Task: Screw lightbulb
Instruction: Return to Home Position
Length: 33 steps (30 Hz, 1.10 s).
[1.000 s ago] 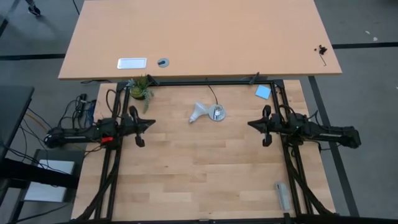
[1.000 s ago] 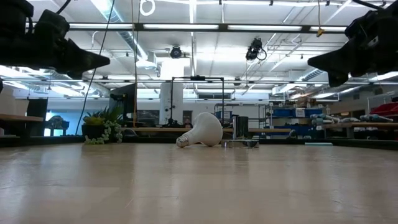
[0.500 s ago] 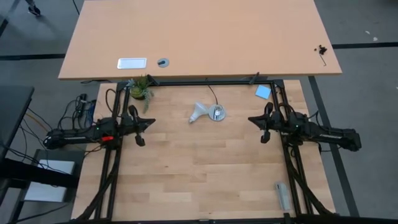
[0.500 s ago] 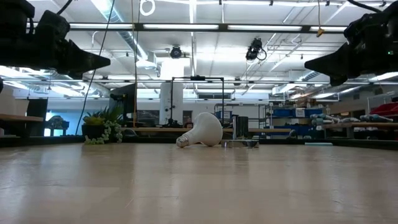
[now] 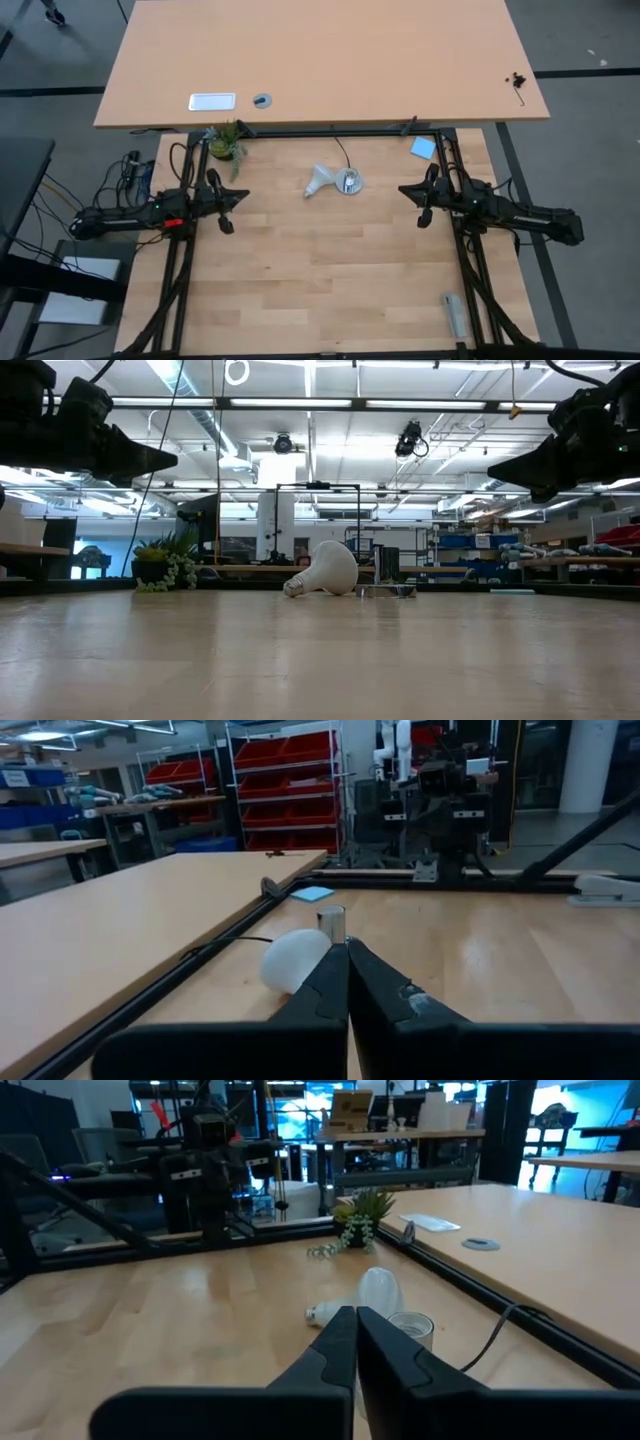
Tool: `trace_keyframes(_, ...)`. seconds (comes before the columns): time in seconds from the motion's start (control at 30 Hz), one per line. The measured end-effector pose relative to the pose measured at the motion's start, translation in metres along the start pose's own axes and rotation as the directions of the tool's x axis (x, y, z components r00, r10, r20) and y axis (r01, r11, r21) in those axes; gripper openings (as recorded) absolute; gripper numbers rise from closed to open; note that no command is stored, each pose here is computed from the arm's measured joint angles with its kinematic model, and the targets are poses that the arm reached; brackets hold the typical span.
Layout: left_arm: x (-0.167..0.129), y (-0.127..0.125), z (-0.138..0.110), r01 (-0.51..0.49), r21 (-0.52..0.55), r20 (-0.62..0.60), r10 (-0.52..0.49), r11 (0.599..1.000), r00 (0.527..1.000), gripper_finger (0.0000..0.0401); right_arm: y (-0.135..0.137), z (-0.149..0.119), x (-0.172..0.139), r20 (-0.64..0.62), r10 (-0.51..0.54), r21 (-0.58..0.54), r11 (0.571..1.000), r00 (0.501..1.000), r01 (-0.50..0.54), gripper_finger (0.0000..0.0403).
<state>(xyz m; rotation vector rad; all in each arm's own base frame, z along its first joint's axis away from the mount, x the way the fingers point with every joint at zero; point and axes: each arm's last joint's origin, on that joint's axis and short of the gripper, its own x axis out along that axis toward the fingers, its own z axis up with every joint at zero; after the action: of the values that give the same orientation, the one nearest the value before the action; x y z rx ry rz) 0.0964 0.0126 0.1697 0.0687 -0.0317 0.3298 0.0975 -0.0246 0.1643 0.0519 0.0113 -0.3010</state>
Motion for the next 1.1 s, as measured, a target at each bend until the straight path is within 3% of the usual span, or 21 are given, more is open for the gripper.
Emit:
trace_keyframes(0.27,-0.0002,0.0007,0.0054,-0.012,-0.016,0.054,0.013,1.0,0.998,0.0005,0.0001,0.0,0.0,0.0,0.001,-0.001,1.0,1.0,-0.001,0.0016)
trace_keyframes(1.1,-0.0002,0.0005,0.0059,-0.006,-0.018,0.06,0.007,1.0,0.998,0.0006,0.0001,0.0,0.0,0.0,0.002,-0.001,1.0,1.0,-0.002,0.0019)
